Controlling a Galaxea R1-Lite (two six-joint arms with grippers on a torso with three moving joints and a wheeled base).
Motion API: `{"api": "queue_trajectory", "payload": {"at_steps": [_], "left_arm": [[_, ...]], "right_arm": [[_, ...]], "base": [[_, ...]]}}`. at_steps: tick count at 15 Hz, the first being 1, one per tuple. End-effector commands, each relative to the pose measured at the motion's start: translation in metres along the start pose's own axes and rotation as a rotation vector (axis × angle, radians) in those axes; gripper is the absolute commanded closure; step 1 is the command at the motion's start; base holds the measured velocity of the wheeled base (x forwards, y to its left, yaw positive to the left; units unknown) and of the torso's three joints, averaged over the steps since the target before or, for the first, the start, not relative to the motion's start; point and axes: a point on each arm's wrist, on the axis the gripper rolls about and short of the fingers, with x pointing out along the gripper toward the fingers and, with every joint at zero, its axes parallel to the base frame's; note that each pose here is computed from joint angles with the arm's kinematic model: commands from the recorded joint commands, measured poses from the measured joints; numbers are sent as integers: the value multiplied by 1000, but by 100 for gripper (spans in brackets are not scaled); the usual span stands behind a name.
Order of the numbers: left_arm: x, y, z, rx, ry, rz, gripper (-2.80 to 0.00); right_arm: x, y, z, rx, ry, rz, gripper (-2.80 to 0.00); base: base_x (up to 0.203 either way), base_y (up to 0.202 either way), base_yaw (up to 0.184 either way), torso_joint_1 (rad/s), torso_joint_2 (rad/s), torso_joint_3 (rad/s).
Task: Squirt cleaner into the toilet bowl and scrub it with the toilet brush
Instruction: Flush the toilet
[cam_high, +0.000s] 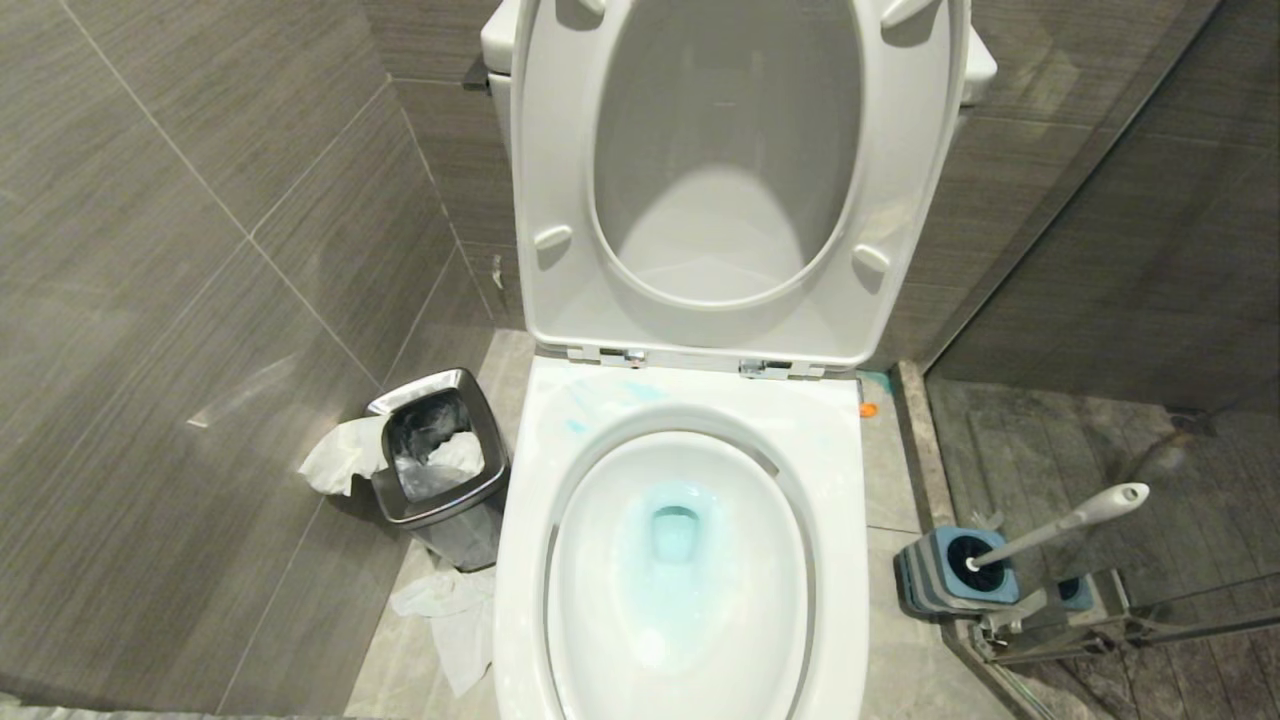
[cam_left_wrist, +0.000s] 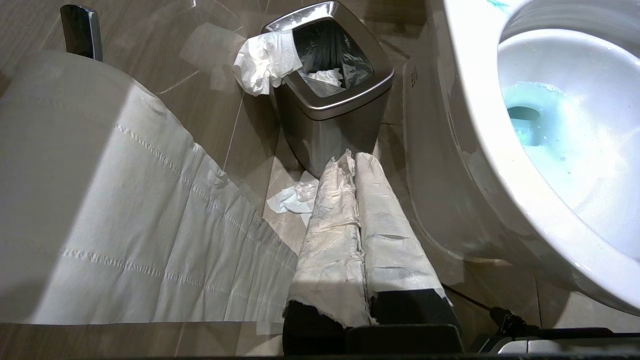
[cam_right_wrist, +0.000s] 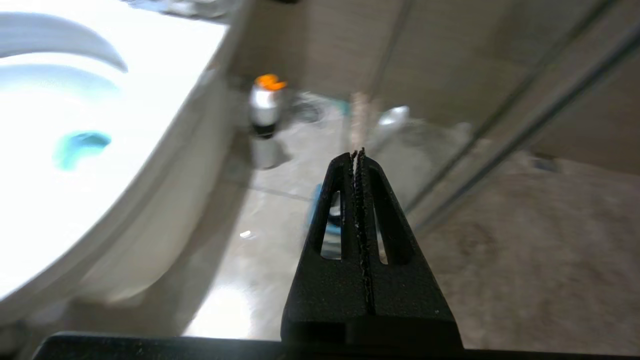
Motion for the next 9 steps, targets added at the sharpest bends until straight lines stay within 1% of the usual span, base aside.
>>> {"api": "queue_trajectory", "payload": {"at_steps": [1, 3, 4, 5, 6, 7, 9], "left_arm": [[0, 0, 0, -1, 2, 0, 0], [0, 0, -1, -1, 4, 0, 0], [0, 0, -1, -1, 2, -1, 0], [0, 0, -1, -1, 4, 0, 0], [0, 0, -1, -1, 2, 0, 0], [0, 0, -1, -1, 3, 0, 0], [0, 0, -1, -1, 4, 0, 0]], "right_arm": [[-1, 2, -8, -2, 54, 76, 0], [-1, 3, -9, 2, 62, 113, 0], [-1, 4, -11, 17, 86, 115, 0], [-2, 4, -14, 61, 113, 111, 0], [-2, 4, -13, 116, 116, 104, 0], [-2, 3, -13, 133, 116, 92, 0], [-2, 3, -13, 136, 116, 90, 0]], "base": [[0, 0, 0, 0, 0, 0], [0, 0, 0, 0, 0, 0], [0, 0, 0, 0, 0, 0], [0, 0, 0, 0, 0, 0], [0, 0, 0, 0, 0, 0], [0, 0, 0, 0, 0, 0], [0, 0, 0, 0, 0, 0]]}}
